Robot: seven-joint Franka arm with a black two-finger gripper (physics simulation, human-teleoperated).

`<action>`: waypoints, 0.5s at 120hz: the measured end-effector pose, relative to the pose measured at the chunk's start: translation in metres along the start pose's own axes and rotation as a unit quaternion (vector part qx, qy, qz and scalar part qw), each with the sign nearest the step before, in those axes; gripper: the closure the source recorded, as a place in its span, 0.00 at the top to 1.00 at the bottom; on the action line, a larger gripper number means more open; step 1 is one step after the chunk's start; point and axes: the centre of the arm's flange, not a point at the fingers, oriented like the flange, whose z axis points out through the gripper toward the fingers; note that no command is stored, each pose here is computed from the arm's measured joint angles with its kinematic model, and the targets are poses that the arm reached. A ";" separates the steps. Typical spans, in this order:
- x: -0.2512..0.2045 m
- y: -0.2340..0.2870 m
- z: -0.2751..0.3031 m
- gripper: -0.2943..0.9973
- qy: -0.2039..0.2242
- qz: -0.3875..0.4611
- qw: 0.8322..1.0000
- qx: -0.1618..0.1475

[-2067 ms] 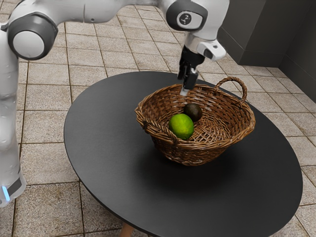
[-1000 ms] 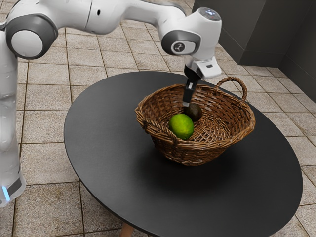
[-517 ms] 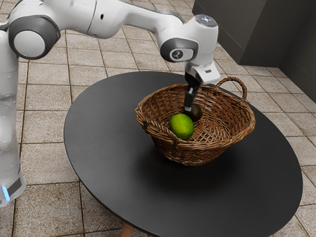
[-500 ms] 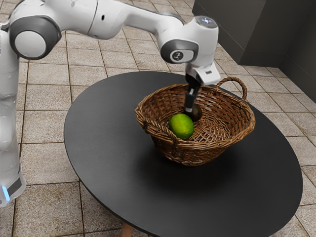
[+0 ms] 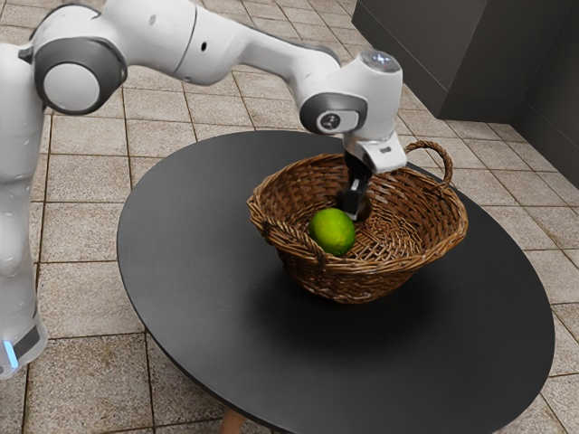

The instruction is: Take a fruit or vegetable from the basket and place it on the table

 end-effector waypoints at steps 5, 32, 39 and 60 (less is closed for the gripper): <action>0.001 0.000 0.001 0.71 0.001 0.001 1.000 0.000; 0.002 -0.003 0.013 0.59 0.002 0.001 1.000 0.000; 0.003 -0.004 0.014 0.55 0.002 0.000 1.000 0.001; 0.001 -0.008 -0.004 0.47 0.011 -0.006 1.000 0.011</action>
